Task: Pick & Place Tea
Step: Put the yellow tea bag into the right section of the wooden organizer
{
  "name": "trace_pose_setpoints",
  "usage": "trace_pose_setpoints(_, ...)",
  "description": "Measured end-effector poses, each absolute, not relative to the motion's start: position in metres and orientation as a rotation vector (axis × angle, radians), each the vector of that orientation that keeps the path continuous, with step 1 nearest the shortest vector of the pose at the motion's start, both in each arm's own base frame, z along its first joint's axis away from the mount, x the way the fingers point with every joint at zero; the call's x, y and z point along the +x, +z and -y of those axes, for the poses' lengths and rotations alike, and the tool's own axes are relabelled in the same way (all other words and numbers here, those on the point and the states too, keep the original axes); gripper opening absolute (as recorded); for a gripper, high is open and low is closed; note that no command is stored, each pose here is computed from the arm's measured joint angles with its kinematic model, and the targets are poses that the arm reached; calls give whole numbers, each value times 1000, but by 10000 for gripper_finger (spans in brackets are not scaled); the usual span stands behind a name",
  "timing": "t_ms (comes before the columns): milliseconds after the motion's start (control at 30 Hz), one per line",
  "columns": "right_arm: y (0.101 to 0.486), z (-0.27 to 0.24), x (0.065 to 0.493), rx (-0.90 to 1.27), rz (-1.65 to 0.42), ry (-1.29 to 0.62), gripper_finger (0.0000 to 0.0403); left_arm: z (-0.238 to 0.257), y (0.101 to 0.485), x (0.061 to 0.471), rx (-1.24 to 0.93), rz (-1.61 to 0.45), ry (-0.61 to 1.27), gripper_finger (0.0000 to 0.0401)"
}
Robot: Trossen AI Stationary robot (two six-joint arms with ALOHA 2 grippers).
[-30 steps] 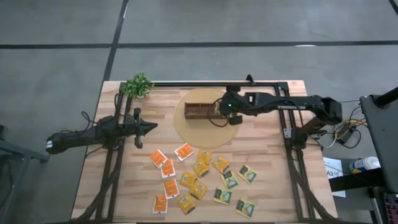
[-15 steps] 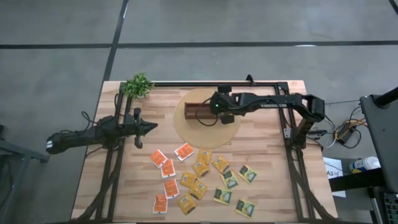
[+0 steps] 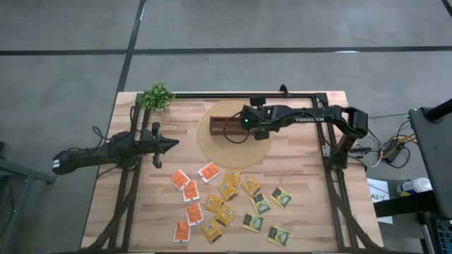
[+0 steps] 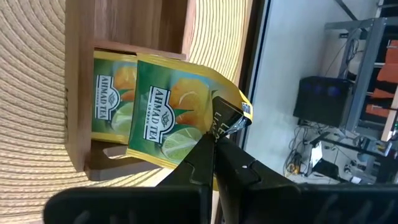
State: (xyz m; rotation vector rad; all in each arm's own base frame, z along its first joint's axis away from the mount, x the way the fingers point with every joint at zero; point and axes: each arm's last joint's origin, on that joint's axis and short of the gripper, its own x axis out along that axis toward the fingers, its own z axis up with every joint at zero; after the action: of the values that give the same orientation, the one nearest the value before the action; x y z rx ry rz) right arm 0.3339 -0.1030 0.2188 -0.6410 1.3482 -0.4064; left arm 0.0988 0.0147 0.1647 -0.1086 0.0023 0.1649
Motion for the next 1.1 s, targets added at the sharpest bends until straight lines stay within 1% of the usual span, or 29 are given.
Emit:
trace_pose_setpoints(233, 211, 102, 330, -635, -1367, -387, 8, -15, 165, 99, -109, -2, 165, 0)
trace_pose_setpoints(433, 210, 101, 333, -603, -1325, -370, 8, -15, 165, 99, -109, -2, 165, 0)
trace_pose_setpoints(1100, 204, 101, 331, -598, -1338, -368, 9, -15, 165, 99, -109, -2, 165, 0)
